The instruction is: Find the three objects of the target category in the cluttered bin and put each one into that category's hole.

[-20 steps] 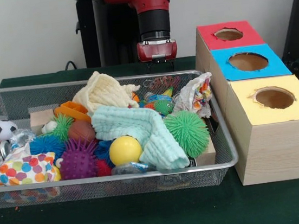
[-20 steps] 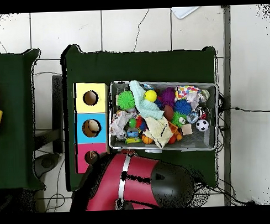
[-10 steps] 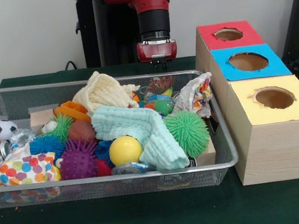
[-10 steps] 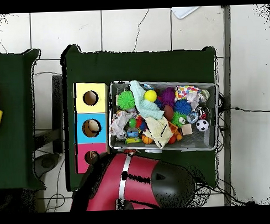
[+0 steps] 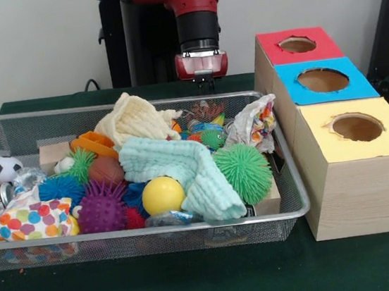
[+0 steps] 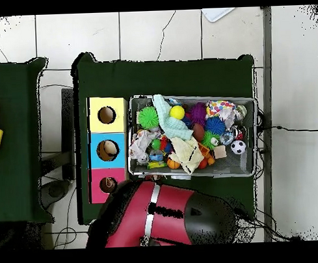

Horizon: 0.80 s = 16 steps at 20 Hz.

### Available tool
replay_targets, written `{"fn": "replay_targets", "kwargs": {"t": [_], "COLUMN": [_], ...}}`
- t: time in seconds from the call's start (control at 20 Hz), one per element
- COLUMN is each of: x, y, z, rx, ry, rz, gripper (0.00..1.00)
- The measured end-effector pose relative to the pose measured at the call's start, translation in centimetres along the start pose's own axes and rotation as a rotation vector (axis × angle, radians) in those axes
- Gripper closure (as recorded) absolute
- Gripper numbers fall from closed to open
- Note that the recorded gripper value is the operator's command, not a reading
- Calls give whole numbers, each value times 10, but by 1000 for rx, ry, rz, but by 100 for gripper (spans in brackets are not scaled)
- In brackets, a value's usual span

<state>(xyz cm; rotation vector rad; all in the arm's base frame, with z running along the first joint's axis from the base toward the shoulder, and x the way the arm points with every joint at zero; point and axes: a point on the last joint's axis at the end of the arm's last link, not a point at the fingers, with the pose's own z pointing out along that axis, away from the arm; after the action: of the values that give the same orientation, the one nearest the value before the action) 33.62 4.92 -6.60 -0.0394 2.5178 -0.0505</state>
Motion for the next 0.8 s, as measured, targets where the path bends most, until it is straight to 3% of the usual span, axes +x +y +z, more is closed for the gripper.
{"fn": "replay_targets", "kwargs": {"t": [0.1,0.5,0.8], "x": [-7,-26,-42], "y": [-6,-19,-25], "z": [0,-21,-28], "rx": [0,-8,-5], "ry": [13,159,141], "rz": [8,26,26], "gripper": [100,100,100]}}
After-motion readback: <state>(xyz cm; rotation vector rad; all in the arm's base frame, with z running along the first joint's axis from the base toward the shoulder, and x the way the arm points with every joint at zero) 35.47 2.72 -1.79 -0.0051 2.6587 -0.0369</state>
